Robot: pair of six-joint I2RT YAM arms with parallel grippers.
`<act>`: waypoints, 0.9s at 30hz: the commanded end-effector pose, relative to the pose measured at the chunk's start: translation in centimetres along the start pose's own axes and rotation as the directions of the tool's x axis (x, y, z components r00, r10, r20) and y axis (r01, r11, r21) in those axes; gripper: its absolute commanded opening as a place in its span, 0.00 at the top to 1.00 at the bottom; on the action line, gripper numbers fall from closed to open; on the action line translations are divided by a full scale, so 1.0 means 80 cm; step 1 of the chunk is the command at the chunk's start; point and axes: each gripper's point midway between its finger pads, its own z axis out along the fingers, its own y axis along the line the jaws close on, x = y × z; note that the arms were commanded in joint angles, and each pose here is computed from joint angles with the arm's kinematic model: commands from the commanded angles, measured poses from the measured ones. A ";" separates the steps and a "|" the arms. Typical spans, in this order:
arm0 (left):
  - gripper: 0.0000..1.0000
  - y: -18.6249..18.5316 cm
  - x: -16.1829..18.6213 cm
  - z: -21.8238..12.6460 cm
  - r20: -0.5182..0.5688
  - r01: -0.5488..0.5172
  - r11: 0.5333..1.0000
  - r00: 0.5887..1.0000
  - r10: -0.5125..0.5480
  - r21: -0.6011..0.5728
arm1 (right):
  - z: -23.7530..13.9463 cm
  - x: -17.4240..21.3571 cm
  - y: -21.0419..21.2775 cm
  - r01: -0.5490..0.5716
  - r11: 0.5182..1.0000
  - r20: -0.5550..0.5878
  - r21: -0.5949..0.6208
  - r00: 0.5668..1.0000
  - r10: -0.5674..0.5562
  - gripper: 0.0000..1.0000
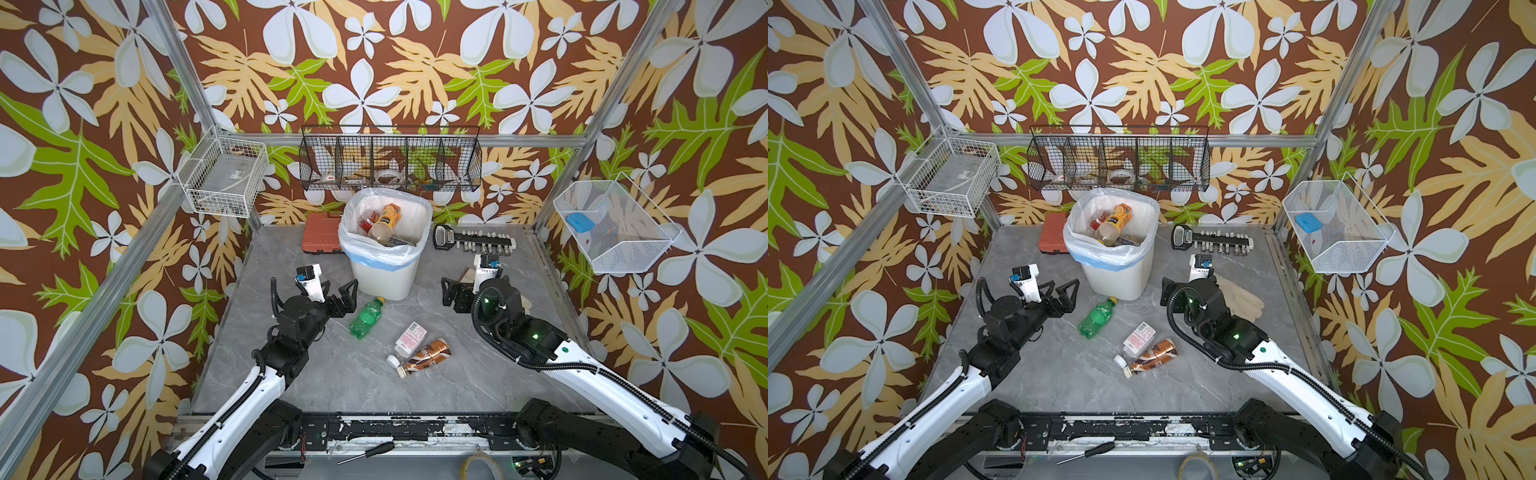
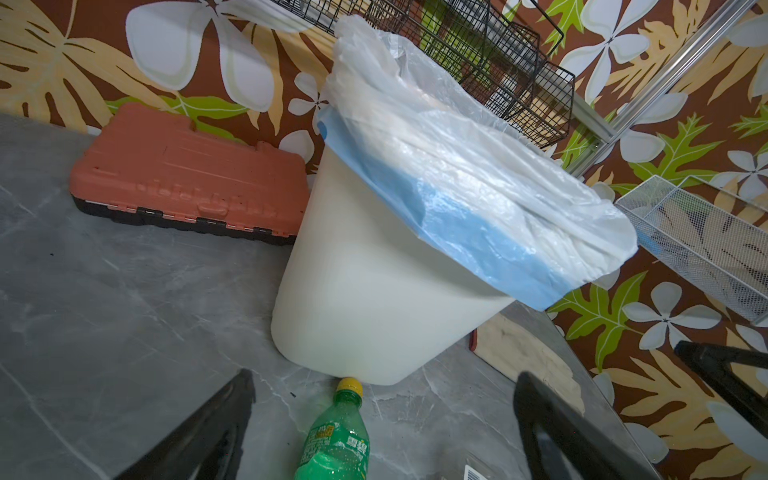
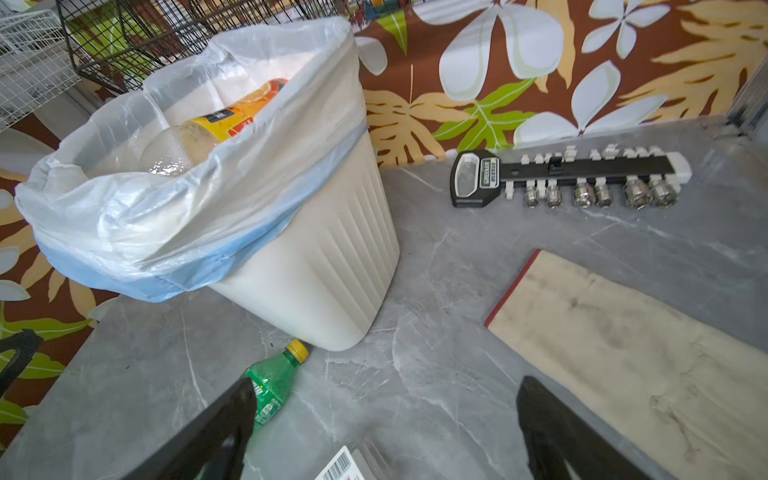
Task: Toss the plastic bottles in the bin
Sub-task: 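Withdraw the left gripper while the right gripper reaches toward the Nescafe bottle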
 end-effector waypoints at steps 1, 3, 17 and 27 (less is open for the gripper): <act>0.02 0.001 -0.005 0.004 0.015 0.004 1.000 1.000 -0.004 -0.006 | 0.002 0.031 0.000 -0.106 0.994 -0.093 0.002 0.990 0.106 0.05; 0.02 0.005 -0.001 0.006 0.010 0.007 1.000 1.000 -0.007 -0.022 | 0.002 0.057 -0.001 -0.141 0.990 -0.135 0.020 0.981 0.142 0.06; 0.02 0.014 -0.008 0.001 0.028 0.027 0.997 0.999 -0.026 -0.070 | -0.030 0.240 -0.014 -0.425 0.872 -0.295 0.243 0.824 0.484 0.08; 0.01 0.019 -0.008 -0.002 0.029 0.030 0.995 0.999 -0.028 -0.093 | -0.021 0.264 -0.009 -0.467 0.835 -0.278 0.290 0.794 0.540 0.07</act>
